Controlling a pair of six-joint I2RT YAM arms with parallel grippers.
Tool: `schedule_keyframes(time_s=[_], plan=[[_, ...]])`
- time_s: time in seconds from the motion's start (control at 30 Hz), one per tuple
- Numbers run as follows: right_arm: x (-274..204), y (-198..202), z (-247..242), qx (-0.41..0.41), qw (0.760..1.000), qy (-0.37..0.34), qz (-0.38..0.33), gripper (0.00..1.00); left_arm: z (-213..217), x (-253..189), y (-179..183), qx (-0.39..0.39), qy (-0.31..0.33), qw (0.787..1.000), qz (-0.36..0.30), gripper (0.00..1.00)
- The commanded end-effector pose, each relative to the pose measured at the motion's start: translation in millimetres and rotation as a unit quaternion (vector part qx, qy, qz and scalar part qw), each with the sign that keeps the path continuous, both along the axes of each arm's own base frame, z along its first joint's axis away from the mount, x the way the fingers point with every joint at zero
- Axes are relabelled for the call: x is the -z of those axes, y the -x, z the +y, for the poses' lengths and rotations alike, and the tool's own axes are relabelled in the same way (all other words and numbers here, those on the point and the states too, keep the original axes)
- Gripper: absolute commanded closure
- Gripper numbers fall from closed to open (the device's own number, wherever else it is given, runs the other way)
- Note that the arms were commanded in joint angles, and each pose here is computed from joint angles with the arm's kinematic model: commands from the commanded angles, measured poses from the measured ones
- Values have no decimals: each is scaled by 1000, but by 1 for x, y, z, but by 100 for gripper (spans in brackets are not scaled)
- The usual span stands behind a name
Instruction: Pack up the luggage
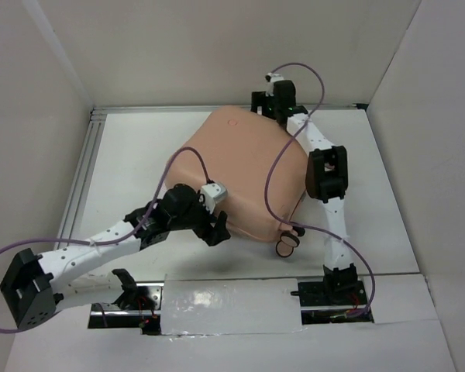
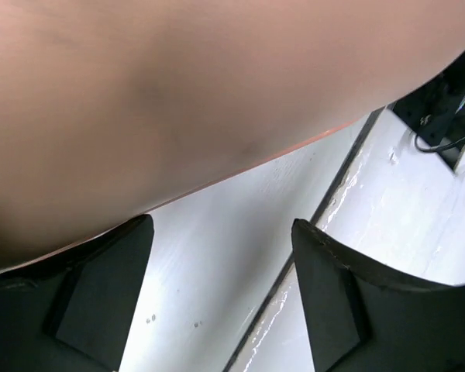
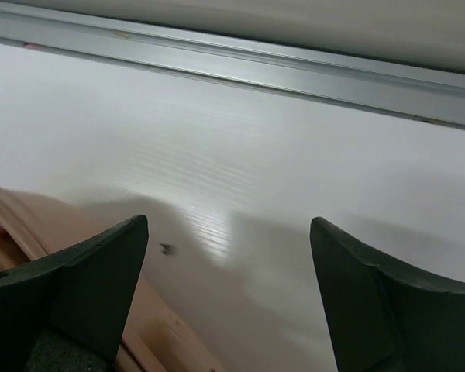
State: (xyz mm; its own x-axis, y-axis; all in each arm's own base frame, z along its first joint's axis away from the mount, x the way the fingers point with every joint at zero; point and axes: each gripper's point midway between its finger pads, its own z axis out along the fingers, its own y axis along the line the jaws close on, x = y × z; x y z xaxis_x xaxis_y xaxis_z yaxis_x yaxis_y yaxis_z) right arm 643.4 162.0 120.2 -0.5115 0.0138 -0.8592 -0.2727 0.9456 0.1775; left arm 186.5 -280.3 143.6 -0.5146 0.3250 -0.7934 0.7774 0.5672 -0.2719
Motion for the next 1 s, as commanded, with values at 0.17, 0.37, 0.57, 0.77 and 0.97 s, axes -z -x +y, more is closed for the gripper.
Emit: schedule_keyframes(time_s=[0.17, 0.37, 0.57, 0.77, 0.97], plan=[[-135, 7, -32, 57, 997, -11, -52, 1, 58, -127, -54, -140, 92, 979, -116, 9], [-283, 52, -118, 165, 971, 11, -174, 1, 141, -207, -111, -308, 103, 927, -185, 1], [-311, 115, -173, 233, 959, 19, -162, 1, 222, -227, -189, -443, 98, 877, -159, 1], [-241, 246, -214, 371, 926, -2, -71, 1, 261, -182, -256, -532, 15, 840, -111, 1], [-180, 339, -190, 385, 918, -98, 14, 1, 282, -115, -280, -521, 77, 850, -10, 6]])
